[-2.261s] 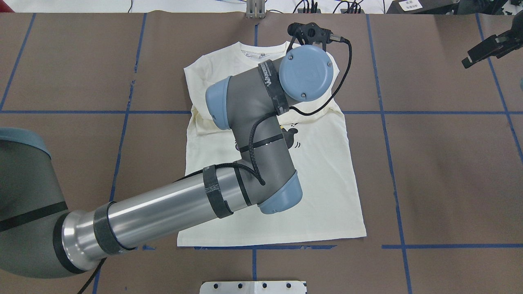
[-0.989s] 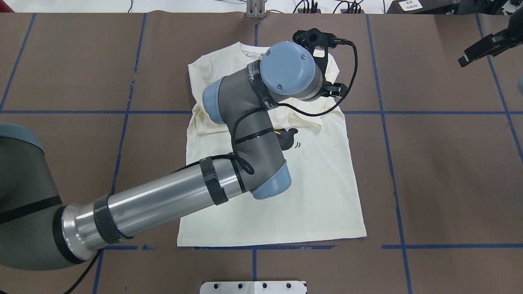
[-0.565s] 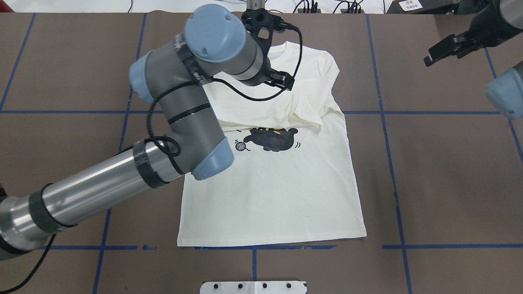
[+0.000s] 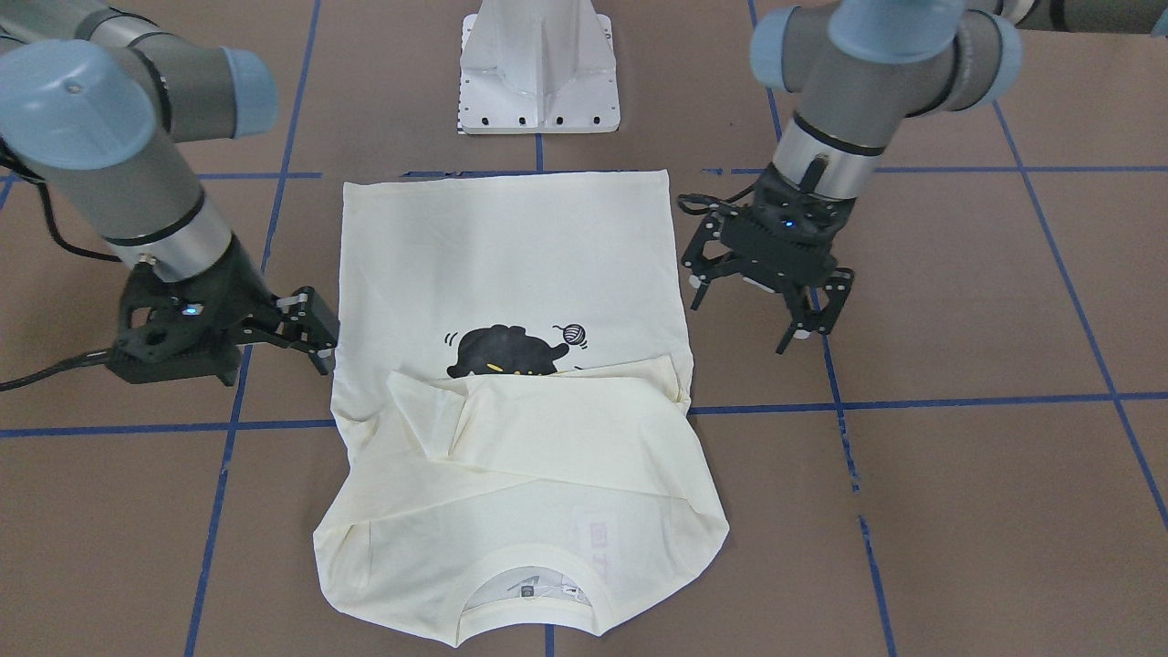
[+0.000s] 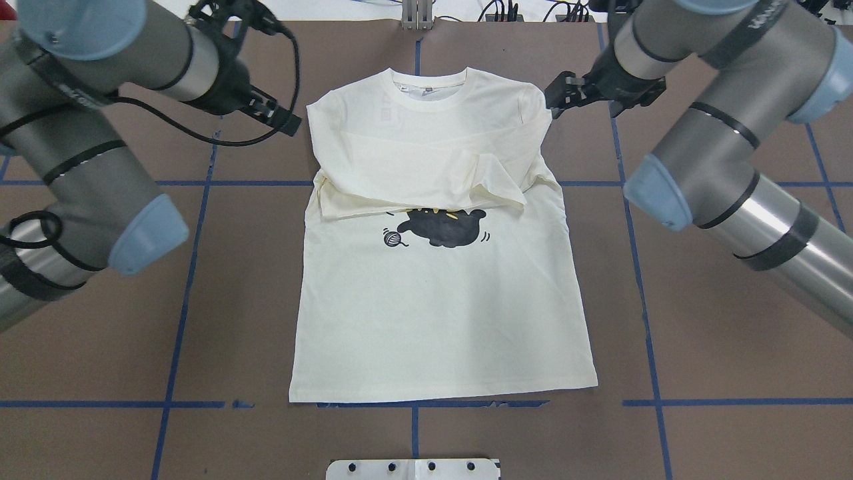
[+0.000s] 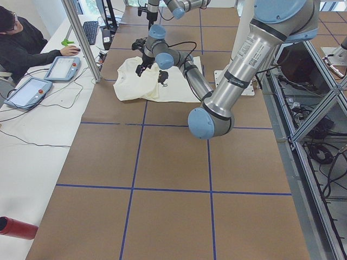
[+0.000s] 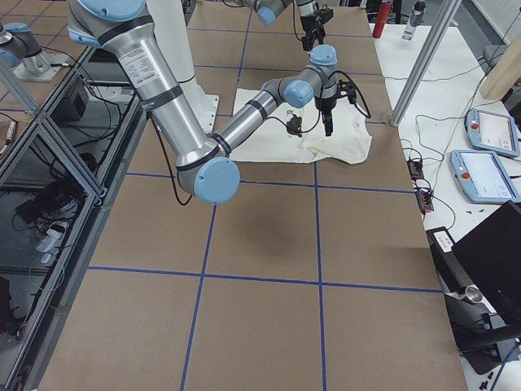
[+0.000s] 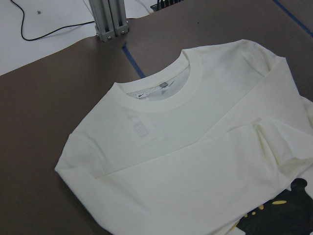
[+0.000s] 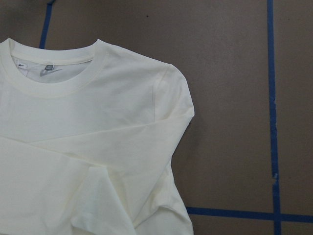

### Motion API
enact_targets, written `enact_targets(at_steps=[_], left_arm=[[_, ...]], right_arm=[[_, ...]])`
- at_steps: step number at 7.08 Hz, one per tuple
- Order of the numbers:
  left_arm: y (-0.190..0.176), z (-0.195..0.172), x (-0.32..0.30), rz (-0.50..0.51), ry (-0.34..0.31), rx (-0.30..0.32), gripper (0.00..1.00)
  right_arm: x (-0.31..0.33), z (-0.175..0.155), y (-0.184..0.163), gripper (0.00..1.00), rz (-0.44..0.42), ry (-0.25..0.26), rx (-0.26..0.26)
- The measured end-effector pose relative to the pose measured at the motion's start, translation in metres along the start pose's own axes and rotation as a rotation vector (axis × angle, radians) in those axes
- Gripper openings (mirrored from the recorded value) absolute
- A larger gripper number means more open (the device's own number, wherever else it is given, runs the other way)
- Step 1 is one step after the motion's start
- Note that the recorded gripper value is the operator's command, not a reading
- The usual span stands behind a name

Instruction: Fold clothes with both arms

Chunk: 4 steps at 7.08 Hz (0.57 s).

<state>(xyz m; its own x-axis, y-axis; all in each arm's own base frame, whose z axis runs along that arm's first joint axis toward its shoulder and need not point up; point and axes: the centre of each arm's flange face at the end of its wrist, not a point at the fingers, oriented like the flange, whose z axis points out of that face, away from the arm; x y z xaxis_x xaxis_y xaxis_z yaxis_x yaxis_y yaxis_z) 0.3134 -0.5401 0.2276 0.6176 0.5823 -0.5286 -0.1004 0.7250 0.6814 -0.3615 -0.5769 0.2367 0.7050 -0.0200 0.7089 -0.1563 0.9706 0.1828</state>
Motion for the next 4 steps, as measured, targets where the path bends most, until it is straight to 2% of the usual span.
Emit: enact_targets(at_steps=[2,3,4], left_arm=[[0.031,-0.021,-0.054,0.075,-0.033,-0.018,1.0],[0.036,-0.026,-0.065,0.083,-0.03,-0.024,1.0],[0.039,-0.028,-0.07,0.082,-0.023,-0.03,1.0]], right_arm=[[-0.093,0.036,0.011,0.75,0.105,0.094,0.031],[-0.13,0.058,0.013,0.64,0.159,0.14,0.051],[-0.153,0.078,0.019,0.6,0.192,0.183,0.071]])
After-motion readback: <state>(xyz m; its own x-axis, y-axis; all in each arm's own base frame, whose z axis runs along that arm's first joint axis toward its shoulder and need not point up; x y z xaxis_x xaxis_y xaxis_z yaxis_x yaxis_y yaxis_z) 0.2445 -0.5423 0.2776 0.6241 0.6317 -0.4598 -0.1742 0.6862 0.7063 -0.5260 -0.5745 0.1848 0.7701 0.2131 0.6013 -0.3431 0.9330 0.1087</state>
